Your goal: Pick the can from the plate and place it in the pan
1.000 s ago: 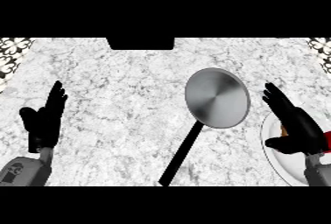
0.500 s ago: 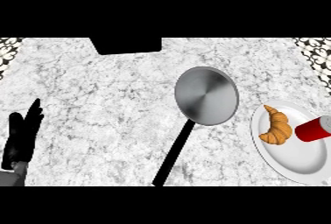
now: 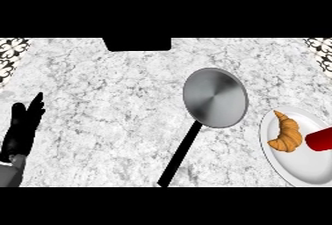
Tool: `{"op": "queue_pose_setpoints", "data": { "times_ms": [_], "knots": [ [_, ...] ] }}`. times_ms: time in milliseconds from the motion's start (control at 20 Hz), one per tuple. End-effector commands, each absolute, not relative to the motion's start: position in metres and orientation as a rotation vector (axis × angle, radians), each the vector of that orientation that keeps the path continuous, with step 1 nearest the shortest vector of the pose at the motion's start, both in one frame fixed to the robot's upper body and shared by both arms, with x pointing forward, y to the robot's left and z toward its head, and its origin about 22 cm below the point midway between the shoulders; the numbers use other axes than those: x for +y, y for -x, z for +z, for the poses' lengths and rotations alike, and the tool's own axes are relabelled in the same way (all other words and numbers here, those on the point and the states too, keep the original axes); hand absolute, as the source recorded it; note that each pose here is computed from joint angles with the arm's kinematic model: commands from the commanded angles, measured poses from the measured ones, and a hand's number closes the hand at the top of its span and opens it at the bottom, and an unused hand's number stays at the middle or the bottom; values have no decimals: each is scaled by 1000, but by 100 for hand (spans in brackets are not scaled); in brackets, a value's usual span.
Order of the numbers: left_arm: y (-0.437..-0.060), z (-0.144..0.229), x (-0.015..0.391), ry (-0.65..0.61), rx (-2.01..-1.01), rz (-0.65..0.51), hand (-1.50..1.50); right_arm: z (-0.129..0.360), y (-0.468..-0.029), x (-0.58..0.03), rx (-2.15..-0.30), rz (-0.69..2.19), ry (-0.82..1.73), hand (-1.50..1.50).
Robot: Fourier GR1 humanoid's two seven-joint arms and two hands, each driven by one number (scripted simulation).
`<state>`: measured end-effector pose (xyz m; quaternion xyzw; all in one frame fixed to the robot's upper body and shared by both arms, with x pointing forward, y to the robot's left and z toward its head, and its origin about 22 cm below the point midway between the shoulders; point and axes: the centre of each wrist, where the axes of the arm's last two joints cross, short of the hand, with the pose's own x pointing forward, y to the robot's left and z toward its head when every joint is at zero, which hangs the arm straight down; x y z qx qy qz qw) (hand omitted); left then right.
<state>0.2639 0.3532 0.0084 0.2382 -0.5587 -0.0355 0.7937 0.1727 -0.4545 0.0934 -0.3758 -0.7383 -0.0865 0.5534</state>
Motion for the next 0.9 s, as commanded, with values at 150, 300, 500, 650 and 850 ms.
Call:
{"op": "queue_pose_setpoints", "data": {
  "times_ms": [150, 300, 500, 650, 850],
  "knots": [
    [-263, 5, 345, -480, -1207, -90, 0, 153, -168, -468, -1363, 162, 1035, -150],
    [-267, 7, 345, -485, -1191, -111, 0, 171, -177, -457, -1178, 319, 1049, -150],
    [-270, 22, 352, -476, -1216, -122, 0, 193, -191, -442, -988, 427, 1035, -150],
    [-275, 23, 343, -459, -1213, -118, 0, 193, -205, -428, -870, 510, 1036, -150],
    [-267, 9, 351, -486, -1206, -100, 0, 203, -224, -426, -760, 567, 1029, -150]
  ]
}}
